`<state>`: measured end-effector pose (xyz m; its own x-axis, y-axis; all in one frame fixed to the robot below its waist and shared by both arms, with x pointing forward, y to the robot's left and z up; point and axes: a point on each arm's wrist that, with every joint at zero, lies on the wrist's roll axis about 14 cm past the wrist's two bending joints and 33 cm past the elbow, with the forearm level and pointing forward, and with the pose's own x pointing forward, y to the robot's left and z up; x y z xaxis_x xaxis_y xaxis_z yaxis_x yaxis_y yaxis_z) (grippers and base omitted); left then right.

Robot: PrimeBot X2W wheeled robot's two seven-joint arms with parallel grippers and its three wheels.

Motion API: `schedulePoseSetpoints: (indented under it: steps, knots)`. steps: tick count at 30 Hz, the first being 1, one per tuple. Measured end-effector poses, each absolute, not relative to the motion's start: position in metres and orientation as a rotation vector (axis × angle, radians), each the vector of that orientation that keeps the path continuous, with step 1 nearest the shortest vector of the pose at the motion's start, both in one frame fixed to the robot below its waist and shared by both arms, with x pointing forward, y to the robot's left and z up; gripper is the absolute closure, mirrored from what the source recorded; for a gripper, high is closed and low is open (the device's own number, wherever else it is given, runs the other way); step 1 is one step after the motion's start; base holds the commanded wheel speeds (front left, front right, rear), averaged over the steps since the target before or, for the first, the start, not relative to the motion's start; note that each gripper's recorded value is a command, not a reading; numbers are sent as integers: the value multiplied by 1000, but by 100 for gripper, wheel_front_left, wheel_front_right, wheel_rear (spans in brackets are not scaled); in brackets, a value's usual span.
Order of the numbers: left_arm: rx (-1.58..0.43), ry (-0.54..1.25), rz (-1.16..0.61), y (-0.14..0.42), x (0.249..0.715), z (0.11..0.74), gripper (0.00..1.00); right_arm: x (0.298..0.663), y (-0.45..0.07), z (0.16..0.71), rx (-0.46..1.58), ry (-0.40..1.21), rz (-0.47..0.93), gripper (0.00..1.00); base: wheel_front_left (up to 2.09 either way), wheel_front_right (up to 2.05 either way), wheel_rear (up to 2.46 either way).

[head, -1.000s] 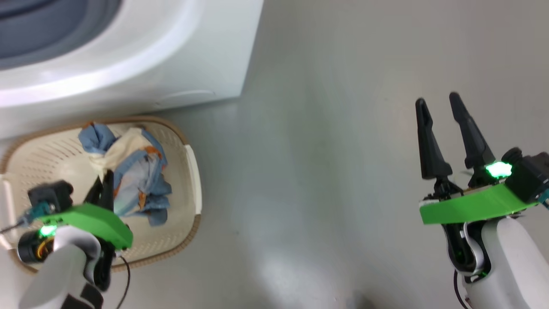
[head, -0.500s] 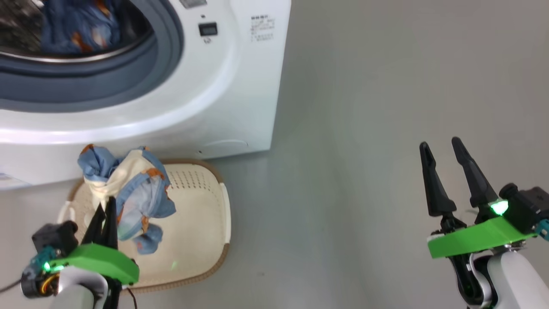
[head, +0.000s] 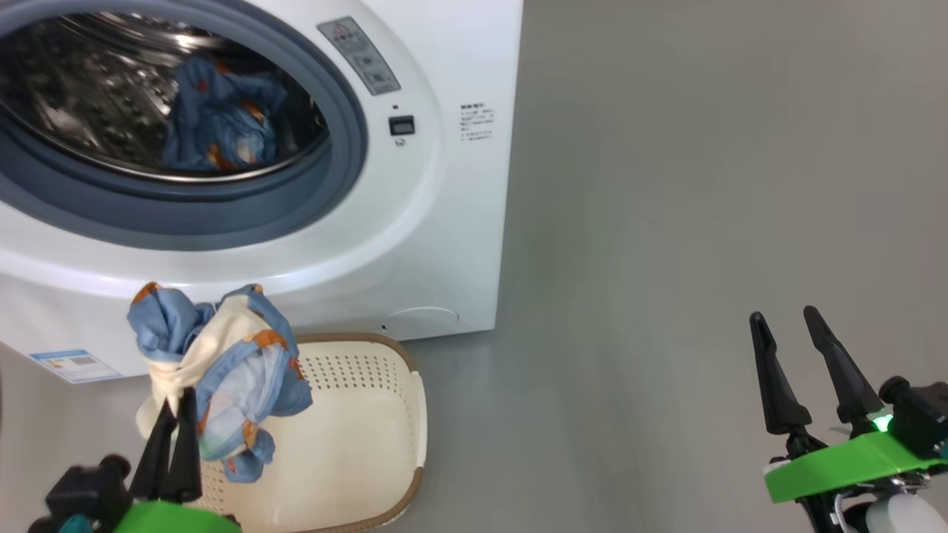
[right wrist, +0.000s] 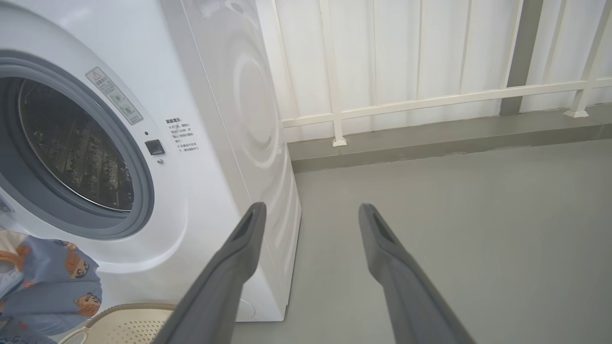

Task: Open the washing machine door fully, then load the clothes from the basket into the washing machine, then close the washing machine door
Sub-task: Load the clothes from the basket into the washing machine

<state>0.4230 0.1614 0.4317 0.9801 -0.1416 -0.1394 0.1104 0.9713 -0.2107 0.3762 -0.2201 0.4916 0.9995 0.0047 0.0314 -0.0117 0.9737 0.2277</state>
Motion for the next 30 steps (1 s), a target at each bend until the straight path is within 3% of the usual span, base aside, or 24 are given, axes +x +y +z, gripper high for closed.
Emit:
schedulePoseSetpoints:
  steps: [16, 24, 30]
  knots:
    - [-185, 6, -39, 190, 374, 477, 100, 375, -211, 499, 231, -50, 44, 0, 0, 0, 0]
    - [-195, 19, -33, 189, 380, 472, 100, 378, -211, 492, 231, -30, 43, 0, 0, 0, 0]
    - [-200, -26, -47, 185, 415, 483, 100, 384, -212, 480, 236, 0, 32, 0, 0, 0, 0]
